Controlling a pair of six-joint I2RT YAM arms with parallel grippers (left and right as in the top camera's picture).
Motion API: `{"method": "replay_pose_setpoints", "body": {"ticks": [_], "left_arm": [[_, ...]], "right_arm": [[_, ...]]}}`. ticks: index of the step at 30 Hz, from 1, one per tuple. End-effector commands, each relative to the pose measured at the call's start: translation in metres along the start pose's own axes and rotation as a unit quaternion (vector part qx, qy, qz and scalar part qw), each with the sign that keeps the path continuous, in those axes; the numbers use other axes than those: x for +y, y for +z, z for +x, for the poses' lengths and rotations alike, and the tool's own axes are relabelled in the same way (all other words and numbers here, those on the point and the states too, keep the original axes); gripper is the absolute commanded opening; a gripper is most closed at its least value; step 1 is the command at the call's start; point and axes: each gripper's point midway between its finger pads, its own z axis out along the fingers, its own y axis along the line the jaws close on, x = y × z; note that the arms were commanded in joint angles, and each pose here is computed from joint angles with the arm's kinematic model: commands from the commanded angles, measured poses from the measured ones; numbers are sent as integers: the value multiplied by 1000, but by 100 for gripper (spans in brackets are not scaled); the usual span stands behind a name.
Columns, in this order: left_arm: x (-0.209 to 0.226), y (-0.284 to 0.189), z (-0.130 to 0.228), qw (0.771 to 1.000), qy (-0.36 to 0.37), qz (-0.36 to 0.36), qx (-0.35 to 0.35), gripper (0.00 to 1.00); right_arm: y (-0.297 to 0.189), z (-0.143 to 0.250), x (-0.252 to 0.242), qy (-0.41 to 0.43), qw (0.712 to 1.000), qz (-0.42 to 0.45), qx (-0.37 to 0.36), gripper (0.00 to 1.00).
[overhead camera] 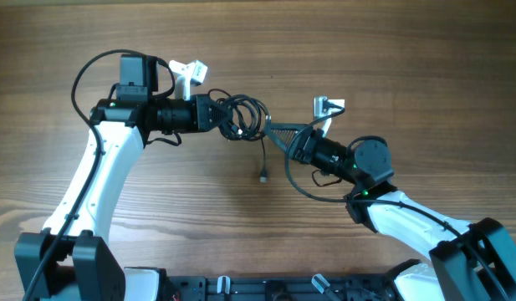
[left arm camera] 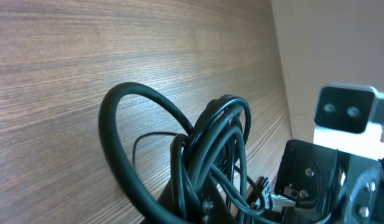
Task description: Untangle cables
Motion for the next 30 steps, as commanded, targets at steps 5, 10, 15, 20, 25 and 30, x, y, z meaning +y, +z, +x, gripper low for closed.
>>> {"method": "replay_pose_setpoints", "body": {"ticks": [5, 10, 15, 20, 25, 30], "left_arm": [[-50, 29, 22, 995, 81, 32, 43, 4], [-59, 36, 22, 993, 100, 38, 43, 4], [-84, 38, 39, 978, 166, 103, 68, 4], [-102, 49, 73, 960, 220, 128, 117, 4], [-87, 44, 60, 968, 208, 99, 99, 4], [-33, 2, 11, 995, 88, 46, 21, 4]], "right_arm": [[2, 2, -28, -95, 994, 55, 3, 5], [-6, 13, -68, -73, 988, 133, 25, 5], [-10, 9, -82, -74, 983, 168, 7, 5], [-5, -3, -75, -73, 984, 163, -16, 16], [-8, -1, -70, -60, 987, 146, 4, 46], [-22, -3, -47, -41, 993, 94, 52, 88]]}}
